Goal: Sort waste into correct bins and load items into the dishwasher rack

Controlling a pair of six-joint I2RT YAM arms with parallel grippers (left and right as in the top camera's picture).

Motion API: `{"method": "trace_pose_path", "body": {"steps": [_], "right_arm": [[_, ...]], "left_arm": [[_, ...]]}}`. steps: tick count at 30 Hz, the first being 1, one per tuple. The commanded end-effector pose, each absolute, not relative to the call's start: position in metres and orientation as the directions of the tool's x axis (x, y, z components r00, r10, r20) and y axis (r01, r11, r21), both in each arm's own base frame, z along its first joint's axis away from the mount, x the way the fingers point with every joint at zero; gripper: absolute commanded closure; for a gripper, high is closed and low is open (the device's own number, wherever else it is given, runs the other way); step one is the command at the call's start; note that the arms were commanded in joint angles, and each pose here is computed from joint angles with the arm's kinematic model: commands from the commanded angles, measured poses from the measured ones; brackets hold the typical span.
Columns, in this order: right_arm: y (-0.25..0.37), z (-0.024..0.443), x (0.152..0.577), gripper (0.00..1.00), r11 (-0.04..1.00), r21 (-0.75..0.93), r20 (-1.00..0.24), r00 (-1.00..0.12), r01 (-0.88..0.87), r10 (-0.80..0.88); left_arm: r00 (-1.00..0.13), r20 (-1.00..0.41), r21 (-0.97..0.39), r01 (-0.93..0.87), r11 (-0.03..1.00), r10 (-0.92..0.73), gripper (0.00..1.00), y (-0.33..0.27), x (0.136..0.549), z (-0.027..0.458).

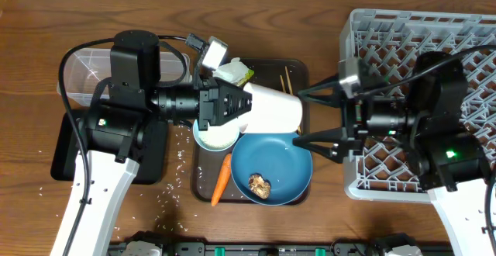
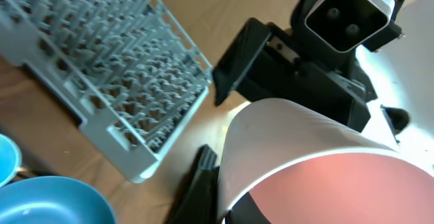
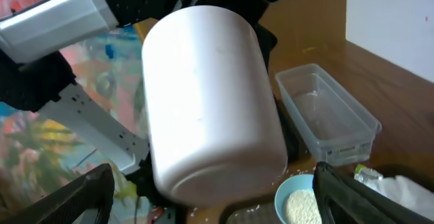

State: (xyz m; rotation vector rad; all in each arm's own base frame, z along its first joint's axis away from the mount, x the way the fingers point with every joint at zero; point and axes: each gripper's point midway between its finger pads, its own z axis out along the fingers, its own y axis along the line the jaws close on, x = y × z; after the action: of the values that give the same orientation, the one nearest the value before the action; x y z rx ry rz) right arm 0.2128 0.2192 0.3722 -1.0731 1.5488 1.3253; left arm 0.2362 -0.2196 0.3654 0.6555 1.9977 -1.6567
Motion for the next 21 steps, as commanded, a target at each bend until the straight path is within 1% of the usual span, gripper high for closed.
{"method": "trace_pose_path", "body": {"steps": [1, 3, 6, 9, 11, 12, 14, 15, 17, 18, 19, 20, 21], "right_arm": [[0.228, 0.378, 0.216, 0.14, 0.121, 0.251, -0.959, -0.263, -0.961, -0.102], [0.232, 0.379, 0.217, 0.14, 0.131, 0.232, -0.964, -0.246, -0.964, -0.103], [0.239, 0.383, 0.216, 0.18, 0.112, 0.204, -0.972, -0.215, -0.973, -0.098], [0.245, 0.385, 0.213, 0.26, 0.090, 0.209, -0.972, -0.217, -0.974, -0.094], [0.248, 0.385, 0.210, 0.40, 0.076, 0.209, -0.972, -0.216, -0.975, -0.097], [0.248, 0.384, 0.210, 0.44, 0.074, 0.211, -0.971, -0.218, -0.975, -0.098], [0.248, 0.383, 0.209, 0.44, 0.075, 0.217, -0.969, -0.224, -0.973, -0.100], [0.247, 0.383, 0.209, 0.45, 0.079, 0.221, -0.968, -0.229, -0.972, -0.101], [0.242, 0.382, 0.210, 0.48, 0.099, 0.234, -0.965, -0.243, -0.967, -0.102], [0.239, 0.382, 0.211, 0.49, 0.112, 0.239, -0.963, -0.250, -0.965, -0.102], [0.234, 0.382, 0.212, 0.49, 0.135, 0.243, -0.961, -0.257, -0.961, -0.099], [0.227, 0.383, 0.214, 0.50, 0.164, 0.248, -0.959, -0.265, -0.955, -0.095], [0.218, 0.382, 0.219, 0.50, 0.215, 0.256, -0.956, -0.280, -0.943, -0.090]], "left_arm": [[-0.791, -0.606, -0.785, 0.612, 0.098, 0.083, 0.94, -0.220, 0.227, 0.377], [-0.793, -0.603, -0.788, 0.609, 0.091, 0.086, 0.94, -0.220, 0.226, 0.377], [-0.791, -0.605, -0.788, 0.611, 0.075, 0.091, 0.94, -0.221, 0.223, 0.379], [-0.789, -0.607, -0.786, 0.613, 0.075, 0.091, 0.94, -0.221, 0.224, 0.379], [-0.788, -0.608, -0.785, 0.615, 0.077, 0.090, 0.94, -0.221, 0.224, 0.379], [-0.786, -0.611, -0.783, 0.617, 0.076, 0.089, 0.94, -0.221, 0.224, 0.379], [-0.778, -0.623, -0.774, 0.628, 0.080, 0.085, 0.92, -0.221, 0.226, 0.380], [-0.772, -0.630, -0.767, 0.635, 0.089, 0.080, 0.75, -0.221, 0.228, 0.380], [-0.763, -0.644, -0.750, 0.643, 0.152, 0.052, 0.65, -0.220, 0.240, 0.376], [-0.762, -0.646, -0.745, 0.641, 0.186, 0.038, 0.62, -0.218, 0.245, 0.373], [-0.760, -0.650, -0.736, 0.636, 0.232, 0.019, 0.57, -0.217, 0.253, 0.369], [-0.757, -0.653, -0.727, 0.628, 0.276, 0.003, 0.50, -0.215, 0.260, 0.365], [-0.754, -0.657, -0.719, 0.621, 0.312, -0.012, 0.43, -0.213, 0.266, 0.363]]}}
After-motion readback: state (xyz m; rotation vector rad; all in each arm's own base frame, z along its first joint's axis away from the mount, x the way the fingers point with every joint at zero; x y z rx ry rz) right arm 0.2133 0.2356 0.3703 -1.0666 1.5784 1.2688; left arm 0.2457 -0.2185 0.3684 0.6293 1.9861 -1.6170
